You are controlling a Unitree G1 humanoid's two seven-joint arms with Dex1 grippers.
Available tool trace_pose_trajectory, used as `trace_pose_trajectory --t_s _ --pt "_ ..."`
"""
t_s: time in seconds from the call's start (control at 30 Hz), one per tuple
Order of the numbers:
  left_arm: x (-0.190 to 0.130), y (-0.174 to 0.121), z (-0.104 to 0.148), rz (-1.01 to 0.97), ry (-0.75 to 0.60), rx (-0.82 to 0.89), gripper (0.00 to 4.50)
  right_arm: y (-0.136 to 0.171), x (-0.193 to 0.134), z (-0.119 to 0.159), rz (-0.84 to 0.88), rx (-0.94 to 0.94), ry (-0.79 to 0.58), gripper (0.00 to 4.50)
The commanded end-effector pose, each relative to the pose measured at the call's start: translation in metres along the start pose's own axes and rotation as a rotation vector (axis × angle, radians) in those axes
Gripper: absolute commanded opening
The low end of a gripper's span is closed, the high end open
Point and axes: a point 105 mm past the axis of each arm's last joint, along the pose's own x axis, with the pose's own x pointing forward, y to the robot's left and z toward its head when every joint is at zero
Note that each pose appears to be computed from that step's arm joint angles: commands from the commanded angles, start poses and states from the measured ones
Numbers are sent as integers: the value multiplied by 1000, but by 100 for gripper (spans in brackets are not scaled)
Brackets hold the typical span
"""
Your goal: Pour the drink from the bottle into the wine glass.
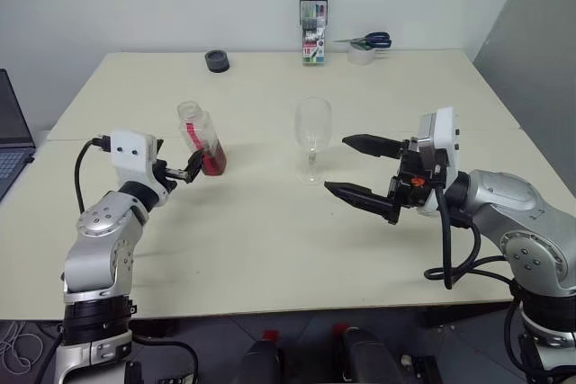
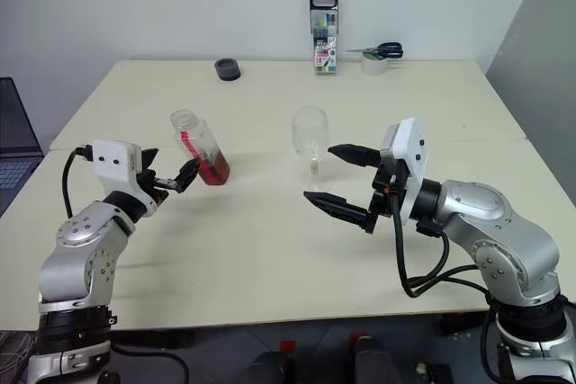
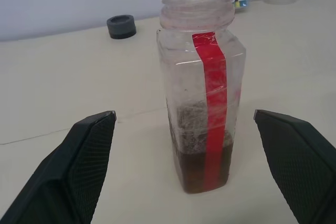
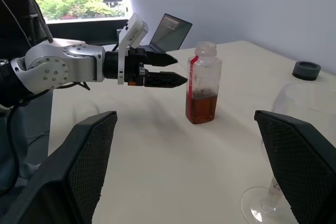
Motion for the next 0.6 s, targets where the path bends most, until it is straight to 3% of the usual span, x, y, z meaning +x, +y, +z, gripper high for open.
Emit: trace_pose_trajectory --t_s 0.03,0.6 --pt "6 -3 16 -25 -59 34 450 3 0 13 4 -25 -44 447" --pt "37 -3 16 -78 -82 43 450 1 0 16 -26 -28 -43 447"
